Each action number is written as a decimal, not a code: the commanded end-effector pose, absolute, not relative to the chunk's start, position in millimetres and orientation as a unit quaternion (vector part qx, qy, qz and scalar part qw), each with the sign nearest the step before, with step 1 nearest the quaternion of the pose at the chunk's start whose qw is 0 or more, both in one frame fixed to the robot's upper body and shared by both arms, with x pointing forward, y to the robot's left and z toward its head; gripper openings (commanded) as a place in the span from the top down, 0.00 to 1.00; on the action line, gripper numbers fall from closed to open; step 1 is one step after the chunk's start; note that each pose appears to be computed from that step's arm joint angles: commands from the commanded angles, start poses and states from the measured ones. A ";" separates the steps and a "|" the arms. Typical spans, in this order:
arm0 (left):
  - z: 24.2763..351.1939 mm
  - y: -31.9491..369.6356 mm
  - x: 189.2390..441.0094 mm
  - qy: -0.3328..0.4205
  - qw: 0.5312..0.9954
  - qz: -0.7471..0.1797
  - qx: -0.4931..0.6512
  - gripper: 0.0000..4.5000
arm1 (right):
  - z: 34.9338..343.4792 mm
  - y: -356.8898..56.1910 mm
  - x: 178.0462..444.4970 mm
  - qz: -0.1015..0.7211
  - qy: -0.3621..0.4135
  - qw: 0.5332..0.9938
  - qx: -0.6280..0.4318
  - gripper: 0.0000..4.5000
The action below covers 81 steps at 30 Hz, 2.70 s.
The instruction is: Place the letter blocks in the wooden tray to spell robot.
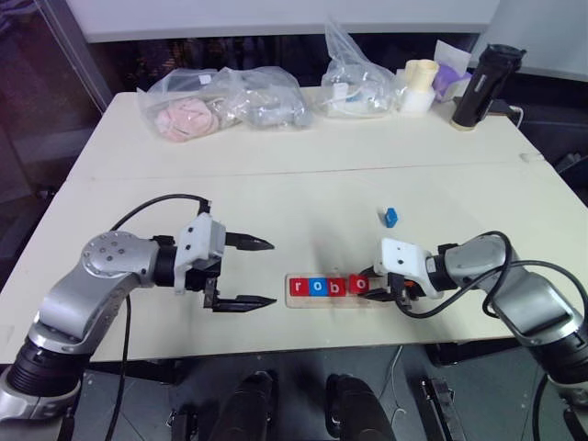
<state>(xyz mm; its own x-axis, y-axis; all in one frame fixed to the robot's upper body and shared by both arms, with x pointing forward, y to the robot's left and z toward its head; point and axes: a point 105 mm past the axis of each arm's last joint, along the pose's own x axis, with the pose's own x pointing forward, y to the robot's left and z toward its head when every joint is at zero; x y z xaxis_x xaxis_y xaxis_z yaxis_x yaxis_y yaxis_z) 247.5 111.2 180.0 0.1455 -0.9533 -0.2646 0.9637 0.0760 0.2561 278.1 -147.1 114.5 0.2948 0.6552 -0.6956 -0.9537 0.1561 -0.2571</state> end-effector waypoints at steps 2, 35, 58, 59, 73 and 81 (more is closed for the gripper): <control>188.5 110.2 246.1 -0.005 0.732 -0.651 0.199 0.00 | 119.8 -140.0 276.0 0.563 0.200 0.719 -0.356 0.75; 189.0 108.4 245.6 -0.008 0.733 -0.651 0.198 0.00 | 127.6 -139.4 283.7 0.555 0.180 0.723 -0.369 0.01; 189.4 106.3 246.5 -0.010 0.733 -0.651 0.198 0.00 | 126.8 -144.2 304.8 0.527 0.168 0.741 -0.380 0.01; 189.5 106.1 246.4 -0.010 0.733 -0.651 0.198 0.00 | 129.6 -143.5 305.4 0.527 0.165 0.742 -0.380 0.01; 190.1 104.5 246.9 -0.014 0.733 -0.651 0.198 0.00 | 184.4 -161.1 351.8 0.377 0.109 0.869 -0.303 0.01; 190.1 103.2 247.8 -0.016 0.731 -0.653 0.198 0.00 | 164.3 -201.5 394.0 0.162 0.116 0.927 -0.319 0.01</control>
<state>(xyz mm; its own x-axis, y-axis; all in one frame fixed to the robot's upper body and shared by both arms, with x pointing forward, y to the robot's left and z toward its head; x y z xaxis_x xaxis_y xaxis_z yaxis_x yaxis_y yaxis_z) 249.4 105.8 181.6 0.1525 -0.9576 -0.2445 0.9601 0.0849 0.2663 387.1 -188.8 150.7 0.8720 0.3007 -0.3863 -0.4714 0.7287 -0.4967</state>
